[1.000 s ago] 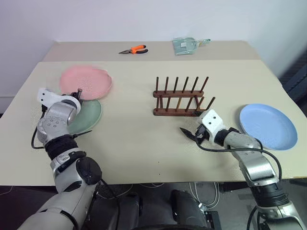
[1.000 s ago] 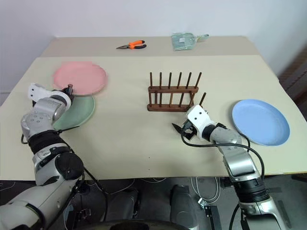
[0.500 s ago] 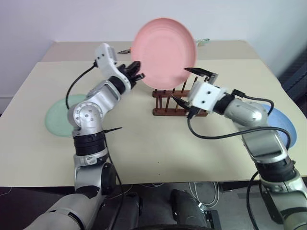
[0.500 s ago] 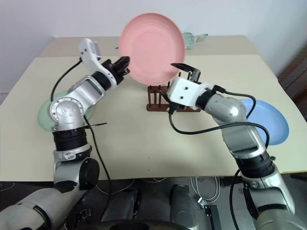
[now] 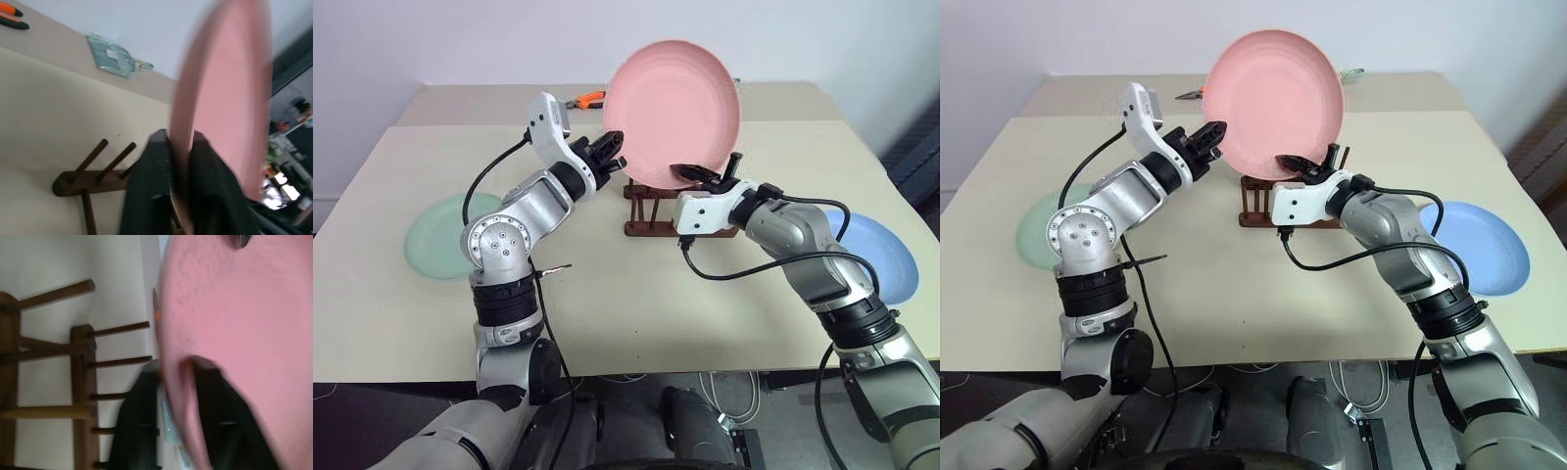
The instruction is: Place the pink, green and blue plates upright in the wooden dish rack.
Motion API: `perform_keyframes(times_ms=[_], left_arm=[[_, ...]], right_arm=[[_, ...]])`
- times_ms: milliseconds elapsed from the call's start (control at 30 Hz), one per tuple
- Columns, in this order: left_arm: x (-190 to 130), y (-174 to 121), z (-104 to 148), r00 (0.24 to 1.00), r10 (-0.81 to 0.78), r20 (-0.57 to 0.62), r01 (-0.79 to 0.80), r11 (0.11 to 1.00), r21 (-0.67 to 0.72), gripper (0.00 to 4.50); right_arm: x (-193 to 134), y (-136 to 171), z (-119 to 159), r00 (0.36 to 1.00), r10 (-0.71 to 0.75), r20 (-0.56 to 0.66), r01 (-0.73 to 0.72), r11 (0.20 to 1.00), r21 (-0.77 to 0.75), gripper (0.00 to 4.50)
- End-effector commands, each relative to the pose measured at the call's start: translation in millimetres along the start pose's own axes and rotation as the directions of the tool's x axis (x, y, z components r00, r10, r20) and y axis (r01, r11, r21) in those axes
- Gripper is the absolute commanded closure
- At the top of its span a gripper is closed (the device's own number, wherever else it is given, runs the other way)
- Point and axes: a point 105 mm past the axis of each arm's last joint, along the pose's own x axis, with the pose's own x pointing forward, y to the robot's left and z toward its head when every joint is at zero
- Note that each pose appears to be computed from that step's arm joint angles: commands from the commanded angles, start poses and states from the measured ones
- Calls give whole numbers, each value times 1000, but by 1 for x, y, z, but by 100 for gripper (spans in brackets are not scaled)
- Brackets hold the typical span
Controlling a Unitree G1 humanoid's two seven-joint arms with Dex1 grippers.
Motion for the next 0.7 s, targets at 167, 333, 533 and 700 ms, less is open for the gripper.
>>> perform_keyframes(times_ms=[167,333,533,700], left_arm=[[-10,0,46,983,-35,181,33,999,15,95],[-26,47,46,984,61,166,-116,930,349,95],[-65,57,-43,957,-126,-261,263,758,597,95],[-89,38,-84,857,-279,-434,480,739,472,95]], right_arm=[[-15,-39,-5,987,-162,-10,162,987,10,450],[-41,-62,-9,959,-283,-11,249,824,509,450],[-77,-82,-6,900,-435,14,71,177,982,450],[-77,-66,-17,925,-375,-61,80,35,996,450]])
